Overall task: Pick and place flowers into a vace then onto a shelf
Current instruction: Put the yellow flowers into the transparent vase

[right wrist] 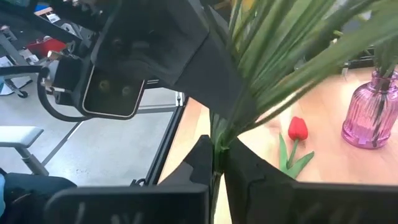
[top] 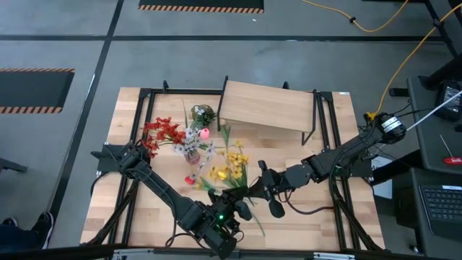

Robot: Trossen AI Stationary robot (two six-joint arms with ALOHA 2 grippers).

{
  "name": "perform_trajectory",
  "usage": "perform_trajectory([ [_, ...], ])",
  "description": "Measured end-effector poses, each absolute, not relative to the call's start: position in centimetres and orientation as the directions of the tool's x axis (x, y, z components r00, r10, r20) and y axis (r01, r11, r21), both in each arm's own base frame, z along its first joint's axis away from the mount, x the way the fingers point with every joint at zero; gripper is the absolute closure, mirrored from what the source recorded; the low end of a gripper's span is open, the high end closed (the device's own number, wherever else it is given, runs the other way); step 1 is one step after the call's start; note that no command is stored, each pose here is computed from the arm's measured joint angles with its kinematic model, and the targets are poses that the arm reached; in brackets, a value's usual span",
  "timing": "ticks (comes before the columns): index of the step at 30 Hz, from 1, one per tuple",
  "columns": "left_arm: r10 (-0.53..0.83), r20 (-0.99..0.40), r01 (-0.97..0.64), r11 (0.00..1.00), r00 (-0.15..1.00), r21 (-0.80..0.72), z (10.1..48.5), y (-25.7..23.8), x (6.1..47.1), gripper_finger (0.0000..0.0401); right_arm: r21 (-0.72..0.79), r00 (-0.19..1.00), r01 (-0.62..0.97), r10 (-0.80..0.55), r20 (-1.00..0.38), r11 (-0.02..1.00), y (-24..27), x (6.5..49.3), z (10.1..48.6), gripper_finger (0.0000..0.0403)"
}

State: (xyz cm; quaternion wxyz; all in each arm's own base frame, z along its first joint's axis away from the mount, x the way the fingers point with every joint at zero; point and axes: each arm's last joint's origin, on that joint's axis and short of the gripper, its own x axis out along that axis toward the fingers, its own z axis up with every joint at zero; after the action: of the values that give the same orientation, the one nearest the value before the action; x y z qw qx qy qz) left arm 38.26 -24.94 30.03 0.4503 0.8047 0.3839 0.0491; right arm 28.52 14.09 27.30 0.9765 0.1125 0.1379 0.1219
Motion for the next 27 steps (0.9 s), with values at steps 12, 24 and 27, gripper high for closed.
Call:
perform_trajectory([
  [12,0.594,-0.285,0.479,-0.197,0.753,0.855,30.4,-27.1,37.2,0.0342,0.253,0.928,-0.220,0.283,-0.244,0.942,14.2,28.5,27.4,0.0391],
  [24,0.449,-0.250,0.295,-0.033,0.858,0.955,32.0,-32.2,34.4,0.0318,0.205,0.946,-0.170,0.218,-0.242,0.964,13.0,29.0,27.5,0.0391],
  [27,0.423,-0.250,0.239,0.081,0.871,0.968,31.9,-33.3,33.3,0.0325,0.187,0.949,-0.172,0.214,-0.231,0.967,13.0,29.0,27.6,0.0391],
])
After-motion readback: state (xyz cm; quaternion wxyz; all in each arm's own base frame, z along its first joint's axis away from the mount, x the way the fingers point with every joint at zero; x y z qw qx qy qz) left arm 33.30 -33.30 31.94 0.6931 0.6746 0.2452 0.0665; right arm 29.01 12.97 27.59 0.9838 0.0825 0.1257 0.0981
